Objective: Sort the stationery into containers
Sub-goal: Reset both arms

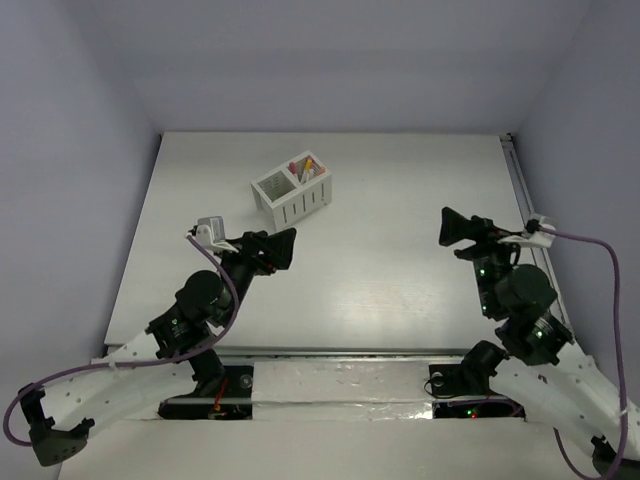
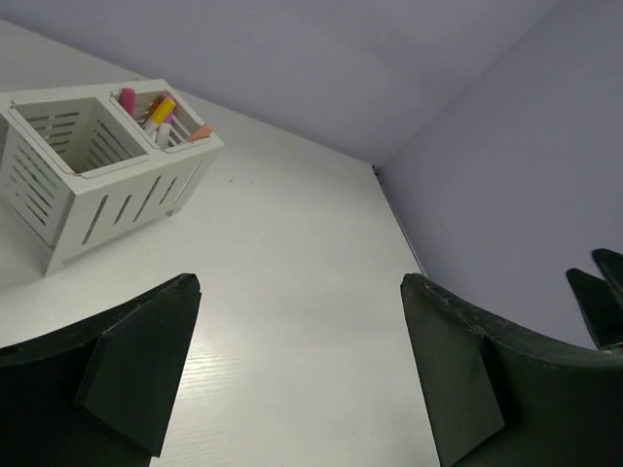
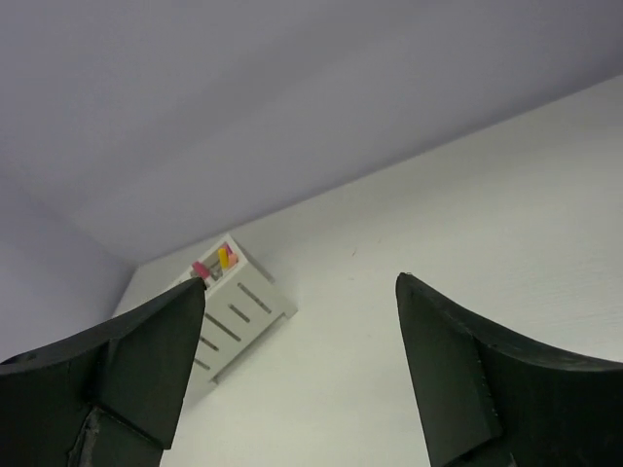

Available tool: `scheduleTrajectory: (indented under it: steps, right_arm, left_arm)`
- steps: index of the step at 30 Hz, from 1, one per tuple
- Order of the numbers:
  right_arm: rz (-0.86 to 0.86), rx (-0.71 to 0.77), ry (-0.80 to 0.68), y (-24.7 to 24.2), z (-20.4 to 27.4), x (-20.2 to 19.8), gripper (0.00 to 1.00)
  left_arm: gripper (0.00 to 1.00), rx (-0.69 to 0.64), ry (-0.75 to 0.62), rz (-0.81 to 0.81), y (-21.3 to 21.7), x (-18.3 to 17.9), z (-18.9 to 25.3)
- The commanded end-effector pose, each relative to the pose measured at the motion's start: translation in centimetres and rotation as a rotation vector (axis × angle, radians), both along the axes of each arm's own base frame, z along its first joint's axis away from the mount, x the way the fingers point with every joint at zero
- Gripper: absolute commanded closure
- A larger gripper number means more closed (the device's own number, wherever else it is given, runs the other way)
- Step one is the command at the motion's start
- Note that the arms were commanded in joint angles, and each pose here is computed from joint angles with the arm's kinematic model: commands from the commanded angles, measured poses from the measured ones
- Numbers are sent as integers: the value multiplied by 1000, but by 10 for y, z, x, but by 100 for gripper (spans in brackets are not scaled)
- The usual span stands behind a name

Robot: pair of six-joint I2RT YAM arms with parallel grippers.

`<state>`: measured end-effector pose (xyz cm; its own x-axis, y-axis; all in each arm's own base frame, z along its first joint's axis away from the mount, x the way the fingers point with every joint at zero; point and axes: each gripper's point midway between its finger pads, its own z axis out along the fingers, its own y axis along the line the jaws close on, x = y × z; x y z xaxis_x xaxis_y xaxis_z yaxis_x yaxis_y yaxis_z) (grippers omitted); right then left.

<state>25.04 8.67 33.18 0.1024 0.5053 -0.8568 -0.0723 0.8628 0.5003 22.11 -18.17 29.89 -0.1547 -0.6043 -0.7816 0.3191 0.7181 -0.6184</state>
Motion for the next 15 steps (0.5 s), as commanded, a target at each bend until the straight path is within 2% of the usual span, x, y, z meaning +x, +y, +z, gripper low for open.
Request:
scheduleTrajectory:
  steps: [1, 8, 15]
  right_arm:
    - [-58, 21, 39, -22, -14, -13, 15]
    - [-30, 74, 80, -28, -31, -28, 15]
    - [29, 117, 40, -19, -20, -31, 16]
  left_arm:
    - [18, -2, -10, -2, 10, -7, 19]
    - [17, -49, -56, 28, 45, -24, 42]
    - [16, -13, -24, 28, 54, -30, 29]
